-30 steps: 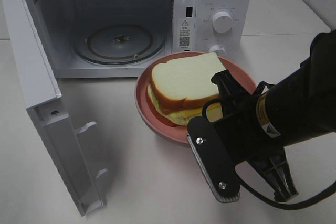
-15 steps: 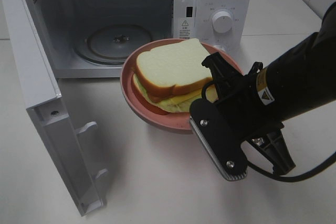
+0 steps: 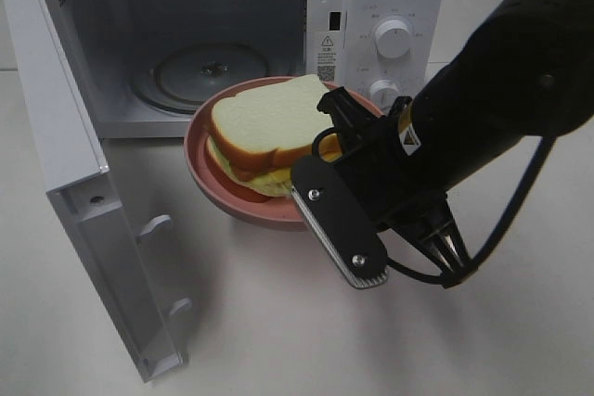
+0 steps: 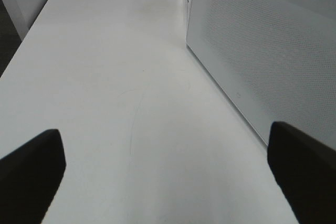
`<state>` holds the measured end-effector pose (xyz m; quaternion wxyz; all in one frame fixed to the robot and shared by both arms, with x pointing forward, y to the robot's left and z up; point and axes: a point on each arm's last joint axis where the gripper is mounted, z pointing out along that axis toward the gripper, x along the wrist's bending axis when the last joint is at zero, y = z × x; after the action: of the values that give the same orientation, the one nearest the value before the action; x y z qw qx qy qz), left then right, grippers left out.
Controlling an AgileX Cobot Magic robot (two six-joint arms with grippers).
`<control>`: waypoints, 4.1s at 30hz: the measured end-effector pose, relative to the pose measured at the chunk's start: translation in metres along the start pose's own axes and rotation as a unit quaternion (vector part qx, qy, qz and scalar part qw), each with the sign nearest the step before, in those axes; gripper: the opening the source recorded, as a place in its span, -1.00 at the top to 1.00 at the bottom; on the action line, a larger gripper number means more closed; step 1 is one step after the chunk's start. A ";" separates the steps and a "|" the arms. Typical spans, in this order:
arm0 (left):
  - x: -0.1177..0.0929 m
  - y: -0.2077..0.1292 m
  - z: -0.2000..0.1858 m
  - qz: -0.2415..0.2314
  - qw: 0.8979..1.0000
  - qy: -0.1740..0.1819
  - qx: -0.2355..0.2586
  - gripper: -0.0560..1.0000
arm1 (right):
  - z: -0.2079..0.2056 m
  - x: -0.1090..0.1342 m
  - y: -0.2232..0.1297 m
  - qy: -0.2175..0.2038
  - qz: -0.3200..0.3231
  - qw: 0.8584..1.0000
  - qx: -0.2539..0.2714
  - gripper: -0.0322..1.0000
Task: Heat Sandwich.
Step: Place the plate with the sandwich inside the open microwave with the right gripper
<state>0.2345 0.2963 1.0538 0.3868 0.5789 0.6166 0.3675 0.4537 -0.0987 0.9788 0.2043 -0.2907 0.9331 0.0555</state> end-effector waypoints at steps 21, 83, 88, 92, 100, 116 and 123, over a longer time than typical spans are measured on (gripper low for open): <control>0.000 0.000 0.000 0.000 1.000 0.000 0.000 -0.98 | 0.023 -0.063 0.003 0.004 -0.013 1.000 0.002 0.83; 0.000 0.000 0.000 0.000 1.000 0.000 0.000 -0.98 | 0.112 -0.197 0.011 -0.024 0.074 0.997 0.025 0.84; 0.000 0.000 0.000 0.000 1.000 0.000 0.000 -0.98 | 0.121 -0.200 0.002 -0.025 0.096 0.994 0.039 0.84; 0.000 0.000 0.000 0.000 1.000 0.000 0.000 -0.98 | 0.124 -0.202 0.001 -0.023 0.102 0.994 0.042 0.84; 0.000 0.000 0.000 0.000 1.000 0.000 0.000 -0.98 | 0.127 -0.204 0.001 -0.029 0.110 0.993 0.042 0.84; 0.000 0.000 0.000 0.000 1.000 0.000 0.000 -0.98 | 0.127 -0.207 0.000 -0.048 0.150 0.986 0.045 0.31; 0.000 0.000 0.000 0.000 1.000 0.000 0.000 -0.98 | 0.126 -0.209 -0.001 -0.055 0.178 0.981 0.049 -0.48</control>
<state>0.2345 0.2963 1.0538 0.3868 0.5789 0.6166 0.3675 0.6543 0.0365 0.9506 0.2560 -0.1057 0.9589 0.0611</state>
